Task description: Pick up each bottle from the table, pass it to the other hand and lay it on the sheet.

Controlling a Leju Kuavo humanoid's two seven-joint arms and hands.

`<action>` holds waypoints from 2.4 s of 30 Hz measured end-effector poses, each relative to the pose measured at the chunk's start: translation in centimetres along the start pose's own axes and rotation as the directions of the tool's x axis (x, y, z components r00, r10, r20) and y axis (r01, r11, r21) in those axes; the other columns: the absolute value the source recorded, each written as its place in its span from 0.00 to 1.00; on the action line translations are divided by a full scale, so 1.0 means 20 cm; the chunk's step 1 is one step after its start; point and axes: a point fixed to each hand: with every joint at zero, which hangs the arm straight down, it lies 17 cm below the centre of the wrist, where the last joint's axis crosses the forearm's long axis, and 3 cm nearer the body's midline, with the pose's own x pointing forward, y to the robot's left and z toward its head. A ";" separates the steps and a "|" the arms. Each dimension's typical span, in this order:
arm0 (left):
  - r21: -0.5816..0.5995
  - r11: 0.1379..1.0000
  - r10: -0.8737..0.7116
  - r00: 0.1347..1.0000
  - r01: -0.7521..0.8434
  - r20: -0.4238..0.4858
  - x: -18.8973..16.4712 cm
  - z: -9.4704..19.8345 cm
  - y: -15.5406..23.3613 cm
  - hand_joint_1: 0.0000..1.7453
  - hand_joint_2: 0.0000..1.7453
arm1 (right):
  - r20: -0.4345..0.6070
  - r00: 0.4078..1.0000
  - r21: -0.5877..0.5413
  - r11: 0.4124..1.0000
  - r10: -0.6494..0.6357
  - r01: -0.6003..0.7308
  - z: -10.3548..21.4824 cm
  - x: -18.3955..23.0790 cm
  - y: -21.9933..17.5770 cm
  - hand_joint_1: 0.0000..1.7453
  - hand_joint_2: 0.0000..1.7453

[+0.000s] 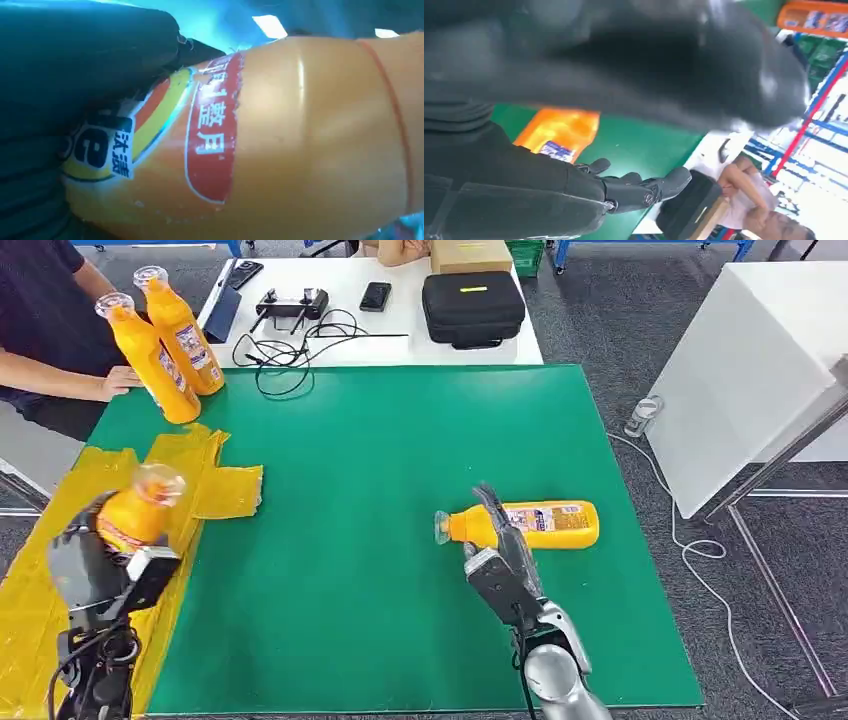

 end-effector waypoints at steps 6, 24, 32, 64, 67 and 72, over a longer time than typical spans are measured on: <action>-0.138 0.982 -0.120 0.989 0.131 0.084 0.07 0.11 -0.17 1.00 1.00 | 0.043 0.999 0.028 1.000 -0.016 0.015 -0.07 0.05 0.01 0.00 0.00; -0.430 0.879 -0.265 0.960 0.203 -0.088 -0.07 0.32 -0.54 0.00 0.00 | 0.057 0.998 0.105 0.994 -0.033 0.027 -0.16 0.06 0.08 0.00 0.00; -0.480 0.855 -0.263 0.962 0.198 -0.073 -0.09 0.34 -0.59 0.00 0.00 | 0.049 0.998 0.131 0.991 -0.028 0.022 -0.16 0.03 0.10 0.00 0.00; 0.147 0.591 0.806 0.571 -0.793 -0.159 0.05 0.03 0.02 0.00 0.00 | -0.127 0.828 0.180 0.834 0.546 -0.522 0.09 -0.52 -0.50 0.00 1.00; 0.151 0.581 0.814 0.571 -0.800 -0.109 0.09 0.00 0.10 0.00 0.00 | -0.149 0.807 0.191 0.817 0.571 -0.543 0.15 -0.57 -0.56 0.00 1.00; 0.141 0.574 0.819 0.569 -0.807 -0.074 0.14 -0.02 0.14 0.00 0.00 | -0.176 0.772 0.215 0.789 0.611 -0.575 0.20 -0.62 -0.60 0.00 1.00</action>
